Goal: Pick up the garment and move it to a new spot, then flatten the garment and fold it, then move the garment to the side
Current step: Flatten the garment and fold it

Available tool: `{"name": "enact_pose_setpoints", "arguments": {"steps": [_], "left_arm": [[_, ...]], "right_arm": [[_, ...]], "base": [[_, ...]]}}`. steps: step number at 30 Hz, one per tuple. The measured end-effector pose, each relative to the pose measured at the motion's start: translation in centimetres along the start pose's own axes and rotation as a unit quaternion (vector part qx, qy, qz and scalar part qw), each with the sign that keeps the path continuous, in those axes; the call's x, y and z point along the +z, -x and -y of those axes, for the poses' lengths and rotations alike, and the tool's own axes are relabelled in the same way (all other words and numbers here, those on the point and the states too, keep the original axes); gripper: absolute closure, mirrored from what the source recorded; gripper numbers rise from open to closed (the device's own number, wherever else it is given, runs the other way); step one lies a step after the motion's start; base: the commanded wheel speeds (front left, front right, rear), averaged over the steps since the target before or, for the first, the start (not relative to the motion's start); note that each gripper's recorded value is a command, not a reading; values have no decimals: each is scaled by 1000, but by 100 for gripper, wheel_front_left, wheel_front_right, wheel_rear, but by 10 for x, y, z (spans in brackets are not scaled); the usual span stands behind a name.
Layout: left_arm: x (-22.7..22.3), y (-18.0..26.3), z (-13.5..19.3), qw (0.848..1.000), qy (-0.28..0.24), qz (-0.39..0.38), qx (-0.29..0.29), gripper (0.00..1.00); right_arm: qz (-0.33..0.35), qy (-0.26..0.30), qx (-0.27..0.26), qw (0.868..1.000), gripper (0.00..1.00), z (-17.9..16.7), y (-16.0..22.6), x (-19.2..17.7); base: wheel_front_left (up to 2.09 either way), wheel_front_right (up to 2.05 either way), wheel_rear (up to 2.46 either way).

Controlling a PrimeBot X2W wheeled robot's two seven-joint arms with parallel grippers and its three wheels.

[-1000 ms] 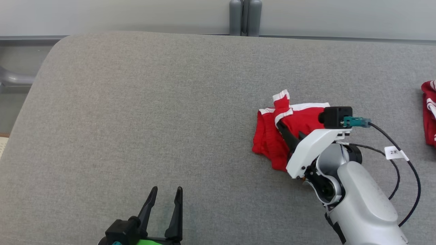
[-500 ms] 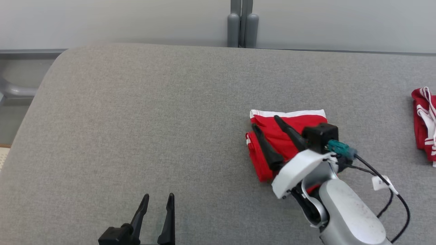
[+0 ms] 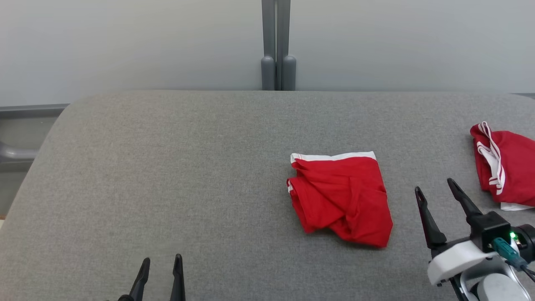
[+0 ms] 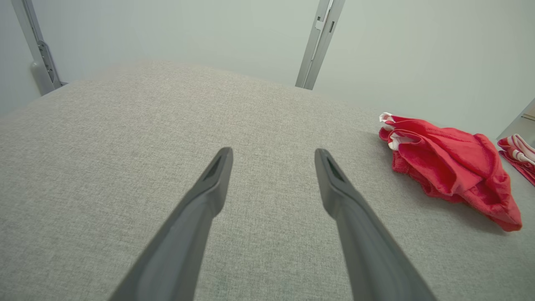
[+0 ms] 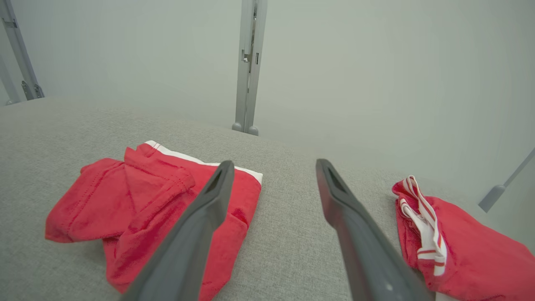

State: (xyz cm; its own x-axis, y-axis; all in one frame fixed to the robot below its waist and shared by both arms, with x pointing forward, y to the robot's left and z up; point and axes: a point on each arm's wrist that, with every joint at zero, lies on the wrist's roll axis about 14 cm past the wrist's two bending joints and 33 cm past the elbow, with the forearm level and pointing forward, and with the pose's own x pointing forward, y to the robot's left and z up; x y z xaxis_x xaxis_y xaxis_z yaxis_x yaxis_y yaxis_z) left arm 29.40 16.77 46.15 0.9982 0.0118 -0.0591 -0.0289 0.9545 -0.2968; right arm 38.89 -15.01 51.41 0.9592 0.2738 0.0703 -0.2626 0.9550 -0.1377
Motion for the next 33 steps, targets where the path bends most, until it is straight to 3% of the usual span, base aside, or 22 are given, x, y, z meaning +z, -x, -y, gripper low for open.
{"name": "enact_pose_setpoints", "arguments": {"steps": [6,13,14,15,16,23,27,33], "left_arm": [[4,5,-2,1000,-11,8,-5,0],[3,3,-3,1000,-14,6,-8,0],[1,2,-3,1000,-16,1,-8,0],[0,1,-3,1000,-16,-1,-9,0],[-2,0,-2,1000,-16,-4,-11,0],[-6,-14,5,999,-16,-14,-24,0],[-4,-18,4,1000,-8,-12,-20,0],[-7,-13,-6,1000,-5,-17,-1,0]], "right_arm": [[-46,-14,-56,997,0,22,44,-30],[-45,-36,-71,996,0,21,45,-32],[-26,-37,-68,997,42,21,31,-20],[-19,-37,-66,997,54,21,25,-16],[-15,-39,-60,997,100,19,17,-14],[-45,-29,7,999,100,-14,-35,-28],[-96,-27,36,994,100,-35,-46,-59],[-112,-40,86,989,100,-78,-57,-69]], "base": [[0,0,0],[0,0,0],[0,0,0],[0,0,0],[0,0,0],[0,0,0],[0,0,0],[0,0,0]]}}
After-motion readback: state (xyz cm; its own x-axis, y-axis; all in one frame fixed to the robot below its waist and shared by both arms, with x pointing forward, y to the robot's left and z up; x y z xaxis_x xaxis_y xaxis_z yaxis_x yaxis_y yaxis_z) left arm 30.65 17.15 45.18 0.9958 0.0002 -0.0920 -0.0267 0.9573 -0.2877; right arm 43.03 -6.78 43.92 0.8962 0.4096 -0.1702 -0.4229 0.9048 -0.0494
